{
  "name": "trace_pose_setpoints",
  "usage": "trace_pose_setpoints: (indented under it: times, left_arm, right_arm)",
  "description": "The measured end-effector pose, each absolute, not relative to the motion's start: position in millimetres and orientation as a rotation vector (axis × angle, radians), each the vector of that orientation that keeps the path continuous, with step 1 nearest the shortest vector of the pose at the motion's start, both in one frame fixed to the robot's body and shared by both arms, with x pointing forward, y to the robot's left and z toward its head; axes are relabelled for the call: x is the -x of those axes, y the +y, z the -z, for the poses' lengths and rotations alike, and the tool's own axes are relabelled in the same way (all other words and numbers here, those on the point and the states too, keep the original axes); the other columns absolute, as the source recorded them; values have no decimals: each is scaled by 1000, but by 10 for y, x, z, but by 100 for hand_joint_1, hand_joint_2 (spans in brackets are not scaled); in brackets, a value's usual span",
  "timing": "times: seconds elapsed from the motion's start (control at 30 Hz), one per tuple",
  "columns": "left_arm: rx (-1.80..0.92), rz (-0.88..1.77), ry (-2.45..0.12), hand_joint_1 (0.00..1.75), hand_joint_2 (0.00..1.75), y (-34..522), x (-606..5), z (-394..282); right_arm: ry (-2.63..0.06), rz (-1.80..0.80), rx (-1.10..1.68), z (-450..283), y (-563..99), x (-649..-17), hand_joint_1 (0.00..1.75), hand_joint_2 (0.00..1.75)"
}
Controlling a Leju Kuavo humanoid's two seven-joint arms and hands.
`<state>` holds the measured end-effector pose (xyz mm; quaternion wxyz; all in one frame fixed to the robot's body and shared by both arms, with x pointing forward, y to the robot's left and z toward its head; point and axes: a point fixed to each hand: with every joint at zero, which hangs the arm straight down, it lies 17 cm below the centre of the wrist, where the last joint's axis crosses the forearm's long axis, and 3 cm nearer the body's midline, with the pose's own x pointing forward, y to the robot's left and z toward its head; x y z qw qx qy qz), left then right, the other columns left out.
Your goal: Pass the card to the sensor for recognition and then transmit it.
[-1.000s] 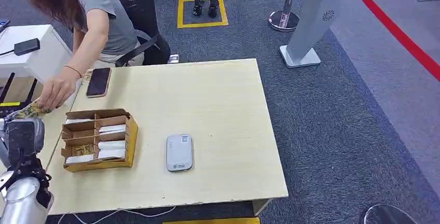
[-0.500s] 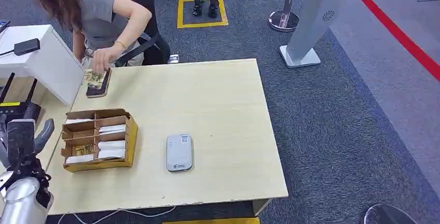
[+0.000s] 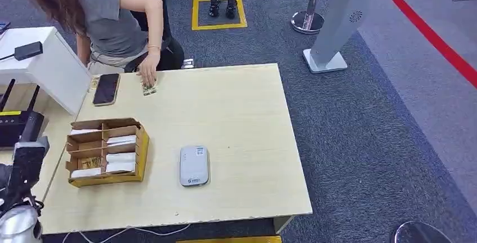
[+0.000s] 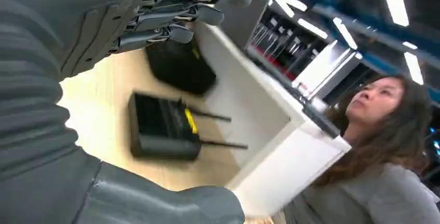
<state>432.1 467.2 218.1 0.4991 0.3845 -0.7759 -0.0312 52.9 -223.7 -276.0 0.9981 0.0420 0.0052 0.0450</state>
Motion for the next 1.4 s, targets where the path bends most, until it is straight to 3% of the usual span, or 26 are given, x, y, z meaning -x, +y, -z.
trace_pose_setpoints:
  times: [0.2, 0.43, 0.63, 1.07, 1.4]
  left_arm:
    - [-1306, 444, -1788, 0, 175, 4687, -3498, -2366]
    - [-1562, 787, -1592, 0, 175, 5088, -2822, -2736]
    - [-1763, 852, -1396, 0, 175, 5383, -2449, -2895]
    - [-1826, 821, -1250, 0, 175, 5637, -2462, -2815]
    - [-1753, 819, -1312, 0, 175, 5495, -2932, -2495]
  right_arm:
    - [37, -37, -84, 2771, -2243, -420, 0, 0]
    - [51, -5, -76, 2779, -2253, -366, 0, 0]
    - [47, 8, -73, 2780, -2255, -377, 0, 0]
    - [45, -1, -75, 2775, -2248, -410, 0, 0]
    - [32, -30, -84, 2769, -2232, -445, 0, 0]
